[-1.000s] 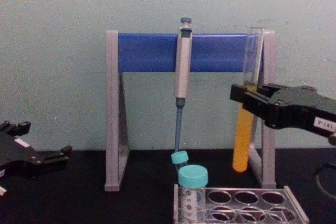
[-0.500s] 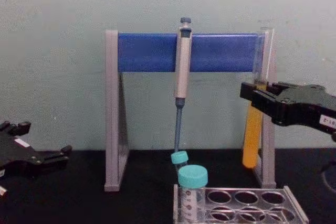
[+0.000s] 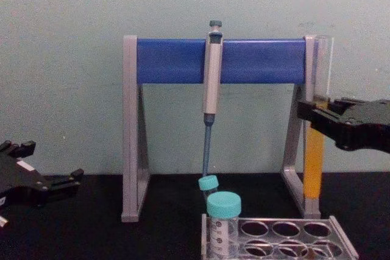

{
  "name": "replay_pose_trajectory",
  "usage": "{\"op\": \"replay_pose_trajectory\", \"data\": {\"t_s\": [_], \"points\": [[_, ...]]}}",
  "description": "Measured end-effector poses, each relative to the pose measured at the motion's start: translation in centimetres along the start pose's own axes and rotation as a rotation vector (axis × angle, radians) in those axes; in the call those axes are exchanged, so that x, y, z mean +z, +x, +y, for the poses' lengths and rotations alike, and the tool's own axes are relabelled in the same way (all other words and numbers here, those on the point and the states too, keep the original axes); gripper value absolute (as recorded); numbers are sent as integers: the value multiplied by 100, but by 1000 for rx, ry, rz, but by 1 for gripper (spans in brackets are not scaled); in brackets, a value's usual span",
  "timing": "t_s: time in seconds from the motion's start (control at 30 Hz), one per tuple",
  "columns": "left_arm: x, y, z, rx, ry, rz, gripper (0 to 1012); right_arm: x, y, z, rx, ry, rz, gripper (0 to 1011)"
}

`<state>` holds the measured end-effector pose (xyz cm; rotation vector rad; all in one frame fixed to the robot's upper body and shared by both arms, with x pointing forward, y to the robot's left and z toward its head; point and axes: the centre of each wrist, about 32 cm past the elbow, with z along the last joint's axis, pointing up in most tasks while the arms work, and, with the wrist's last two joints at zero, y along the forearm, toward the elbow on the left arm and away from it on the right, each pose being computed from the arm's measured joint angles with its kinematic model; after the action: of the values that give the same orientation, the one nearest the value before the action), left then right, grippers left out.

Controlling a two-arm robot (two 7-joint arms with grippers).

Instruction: Pick up the test tube from the test tube rack, shake it, then place it back into the test tube rack.

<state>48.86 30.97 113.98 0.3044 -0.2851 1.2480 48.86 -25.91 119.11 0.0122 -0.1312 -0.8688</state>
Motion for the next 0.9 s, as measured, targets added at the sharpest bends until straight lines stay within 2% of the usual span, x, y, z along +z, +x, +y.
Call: {"op": "replay_pose_trajectory", "data": {"t_s": [0.13,0.3,0.5,0.63,0.73,0.9], "points": [[0,0,0,0,0,0,1001,31,15,-81,8,-21,-21,229],[0,0,0,0,0,0,1002,82,14,-210,65,-53,-40,229],[0,0,0,0,0,0,1001,107,-18,-262,148,-70,-9,229],[0,0,0,0,0,0,1001,87,-51,-220,199,-63,32,229],[0,0,0,0,0,0,1002,44,-80,-128,227,-41,69,229],[0,0,0,0,0,0,1002,-8,-100,16,238,-4,98,229]]}}
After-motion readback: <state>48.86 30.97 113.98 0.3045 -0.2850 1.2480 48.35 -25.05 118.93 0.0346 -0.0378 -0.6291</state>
